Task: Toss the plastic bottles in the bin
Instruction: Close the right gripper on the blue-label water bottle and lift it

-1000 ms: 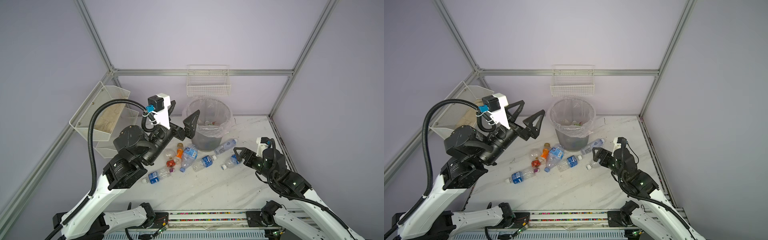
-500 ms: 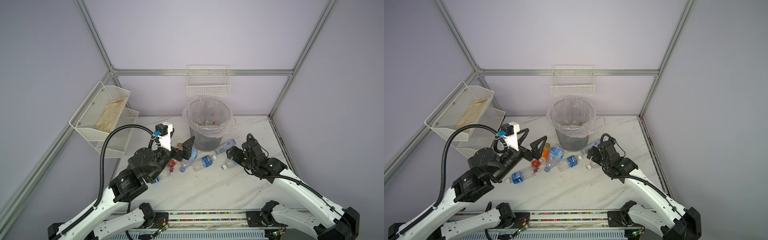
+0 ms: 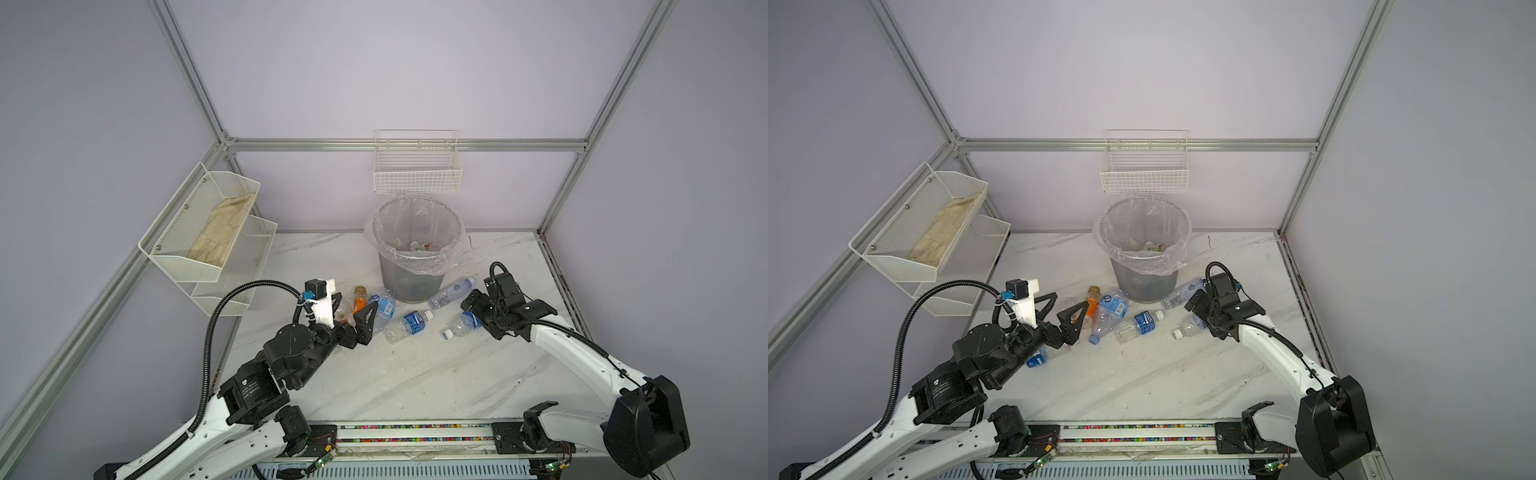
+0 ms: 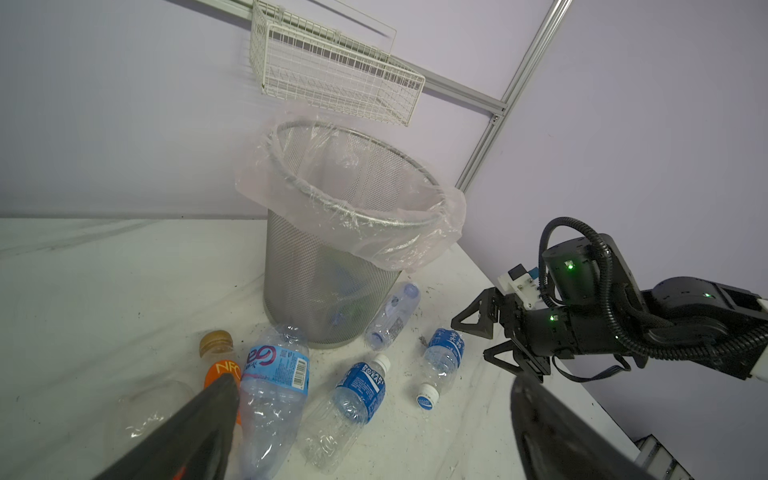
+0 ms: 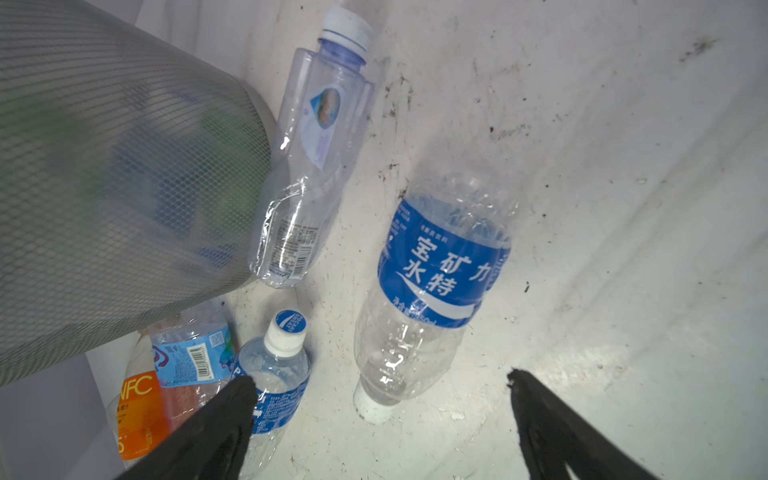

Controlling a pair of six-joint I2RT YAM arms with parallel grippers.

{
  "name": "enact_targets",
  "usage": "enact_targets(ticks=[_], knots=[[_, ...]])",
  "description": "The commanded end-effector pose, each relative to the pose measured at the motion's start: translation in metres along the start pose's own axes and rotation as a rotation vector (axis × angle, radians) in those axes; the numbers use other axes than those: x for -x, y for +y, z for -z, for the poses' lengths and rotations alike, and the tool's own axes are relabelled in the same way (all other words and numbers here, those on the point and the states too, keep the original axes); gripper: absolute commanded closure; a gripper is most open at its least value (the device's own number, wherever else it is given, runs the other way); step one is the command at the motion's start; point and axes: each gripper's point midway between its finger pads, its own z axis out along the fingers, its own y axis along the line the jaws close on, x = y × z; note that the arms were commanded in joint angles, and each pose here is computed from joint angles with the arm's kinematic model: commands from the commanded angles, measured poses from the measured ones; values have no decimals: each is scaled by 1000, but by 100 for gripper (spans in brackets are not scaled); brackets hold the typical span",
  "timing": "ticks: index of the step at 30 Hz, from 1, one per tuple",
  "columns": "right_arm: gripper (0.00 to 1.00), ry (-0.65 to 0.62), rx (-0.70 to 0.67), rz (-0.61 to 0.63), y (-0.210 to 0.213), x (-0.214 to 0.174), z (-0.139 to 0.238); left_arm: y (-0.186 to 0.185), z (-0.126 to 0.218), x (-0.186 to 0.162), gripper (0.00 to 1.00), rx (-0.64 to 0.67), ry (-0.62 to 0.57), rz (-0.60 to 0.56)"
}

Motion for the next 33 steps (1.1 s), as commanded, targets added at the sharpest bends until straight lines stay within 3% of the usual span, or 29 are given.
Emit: enact_targets(ticks=[1,8,15,17,24,27,30,33], knots=[[3,47,-33,-65,-9,-6,-12,10,-5,-34,0,23,72,68],[3,88,-132,-141,-25,-10,-39,14,-5,-71,0,32,154,104],[9,135,-234,-197,-46,-18,-64,10,-4,-84,0,18,183,100],[17,155,-253,-192,-51,-22,-70,9,-3,-85,0,18,185,96],[61,161,-232,-180,-56,-28,-72,5,-4,-89,0,18,194,83],[71,130,-210,-185,-55,-23,-64,4,-4,-89,0,17,196,78],[78,111,-151,-160,-44,-18,-55,2,-3,-88,0,13,194,75],[95,108,4,-80,-15,-14,-43,2,-3,-89,0,14,194,74]])
